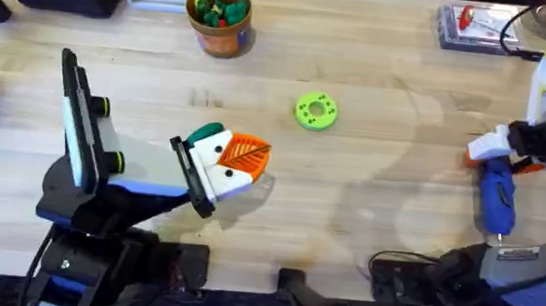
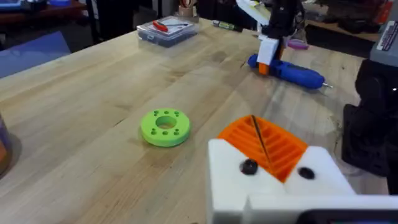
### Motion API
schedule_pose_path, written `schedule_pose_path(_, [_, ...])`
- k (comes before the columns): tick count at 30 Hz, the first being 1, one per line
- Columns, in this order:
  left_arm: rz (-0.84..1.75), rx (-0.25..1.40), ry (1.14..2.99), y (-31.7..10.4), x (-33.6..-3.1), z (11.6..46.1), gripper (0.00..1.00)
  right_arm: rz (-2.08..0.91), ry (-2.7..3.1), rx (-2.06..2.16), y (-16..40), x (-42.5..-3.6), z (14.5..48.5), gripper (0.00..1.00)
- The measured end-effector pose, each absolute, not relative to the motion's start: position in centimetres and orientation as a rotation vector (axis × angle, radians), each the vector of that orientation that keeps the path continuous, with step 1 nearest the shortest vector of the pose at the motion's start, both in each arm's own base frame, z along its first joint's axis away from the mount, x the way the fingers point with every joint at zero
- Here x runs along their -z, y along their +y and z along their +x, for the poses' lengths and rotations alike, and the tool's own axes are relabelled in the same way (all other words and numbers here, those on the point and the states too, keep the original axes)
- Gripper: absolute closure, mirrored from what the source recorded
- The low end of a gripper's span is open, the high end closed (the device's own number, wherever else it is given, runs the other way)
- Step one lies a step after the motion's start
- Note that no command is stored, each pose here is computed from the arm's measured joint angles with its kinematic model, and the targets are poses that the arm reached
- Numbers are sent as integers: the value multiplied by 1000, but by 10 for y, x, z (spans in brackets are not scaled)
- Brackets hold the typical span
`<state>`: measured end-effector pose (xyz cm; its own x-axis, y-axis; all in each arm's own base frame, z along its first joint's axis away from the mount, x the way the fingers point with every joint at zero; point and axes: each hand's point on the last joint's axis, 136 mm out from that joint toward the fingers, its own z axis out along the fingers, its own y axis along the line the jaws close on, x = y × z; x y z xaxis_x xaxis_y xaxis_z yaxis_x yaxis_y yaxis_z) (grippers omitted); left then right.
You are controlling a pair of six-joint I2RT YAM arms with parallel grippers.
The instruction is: Pick up the gripper from the table and insert it into the empty holder that is missing its gripper. Then pick up a screw, insert it into the mounting hole, and use the screwdriver to tighten it. Finally, clean up the table by picking up the vegetable and placing it into the bucket.
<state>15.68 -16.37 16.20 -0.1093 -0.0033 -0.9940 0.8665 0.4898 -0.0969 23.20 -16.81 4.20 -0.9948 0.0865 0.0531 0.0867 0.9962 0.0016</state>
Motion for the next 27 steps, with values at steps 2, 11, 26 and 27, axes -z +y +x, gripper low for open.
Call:
schedule_pose_path(2, [786, 883, 1503, -164, -162, 157, 992, -127, -3086, 6, -168, -42, 232, 187])
schedule_pose_path(11, [786, 883, 1503, -164, -162, 157, 992, -67, -3064, 11, -164, -34, 223, 302])
schedule_pose_path(26, [786, 883, 1503, -164, -162, 157, 992, -52, -3093, -26, -167, -34, 226, 428])
schedule_pose_path(27, [786, 883, 1504, -164, -162, 157, 992, -52, -3094, -27, -167, -34, 226, 427])
